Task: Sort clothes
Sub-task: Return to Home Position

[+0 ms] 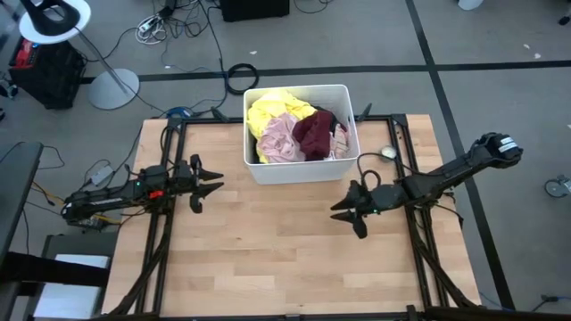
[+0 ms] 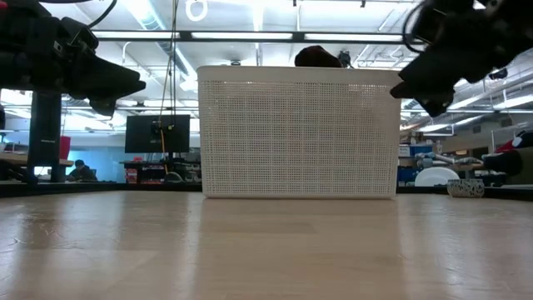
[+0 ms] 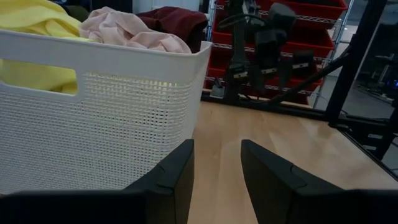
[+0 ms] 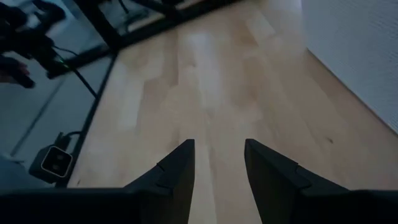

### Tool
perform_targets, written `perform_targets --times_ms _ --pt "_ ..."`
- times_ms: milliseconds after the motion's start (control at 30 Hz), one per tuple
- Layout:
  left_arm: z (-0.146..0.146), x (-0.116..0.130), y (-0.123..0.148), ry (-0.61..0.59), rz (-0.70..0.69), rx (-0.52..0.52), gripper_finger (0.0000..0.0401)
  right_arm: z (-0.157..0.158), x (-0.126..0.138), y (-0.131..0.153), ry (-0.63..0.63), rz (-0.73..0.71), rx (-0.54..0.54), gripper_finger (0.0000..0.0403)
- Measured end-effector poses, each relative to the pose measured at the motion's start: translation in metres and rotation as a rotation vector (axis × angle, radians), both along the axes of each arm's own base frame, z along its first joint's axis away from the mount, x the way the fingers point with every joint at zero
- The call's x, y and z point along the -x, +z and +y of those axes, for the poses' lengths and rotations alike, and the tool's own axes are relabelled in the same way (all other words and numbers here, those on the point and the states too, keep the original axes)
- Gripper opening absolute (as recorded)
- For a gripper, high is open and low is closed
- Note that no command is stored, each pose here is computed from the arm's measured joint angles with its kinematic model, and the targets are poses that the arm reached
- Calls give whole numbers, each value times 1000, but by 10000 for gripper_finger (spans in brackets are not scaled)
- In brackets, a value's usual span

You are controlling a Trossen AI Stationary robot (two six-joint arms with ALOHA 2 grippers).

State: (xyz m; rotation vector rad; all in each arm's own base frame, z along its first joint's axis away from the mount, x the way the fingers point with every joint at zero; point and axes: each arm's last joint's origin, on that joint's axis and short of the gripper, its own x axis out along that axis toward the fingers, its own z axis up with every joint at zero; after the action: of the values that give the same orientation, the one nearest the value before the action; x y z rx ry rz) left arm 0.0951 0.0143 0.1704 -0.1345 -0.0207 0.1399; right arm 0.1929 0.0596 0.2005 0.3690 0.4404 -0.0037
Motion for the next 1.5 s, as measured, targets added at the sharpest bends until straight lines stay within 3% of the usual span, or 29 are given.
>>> perform_targets --times_ms 567,833,1167,1500 --pt "0 0 0 0 -2 0 137 -22 58 -47 -34 -327 34 140" --pt "0 0 2 0 -22 -3 137 -30 66 -41 -24 -363 132 141" --pt "0 0 2 0 -22 -3 137 -36 85 -48 -21 -272 130 141" --pt "0 0 2 0 -22 -4 137 -44 89 -40 -74 -334 233 141"
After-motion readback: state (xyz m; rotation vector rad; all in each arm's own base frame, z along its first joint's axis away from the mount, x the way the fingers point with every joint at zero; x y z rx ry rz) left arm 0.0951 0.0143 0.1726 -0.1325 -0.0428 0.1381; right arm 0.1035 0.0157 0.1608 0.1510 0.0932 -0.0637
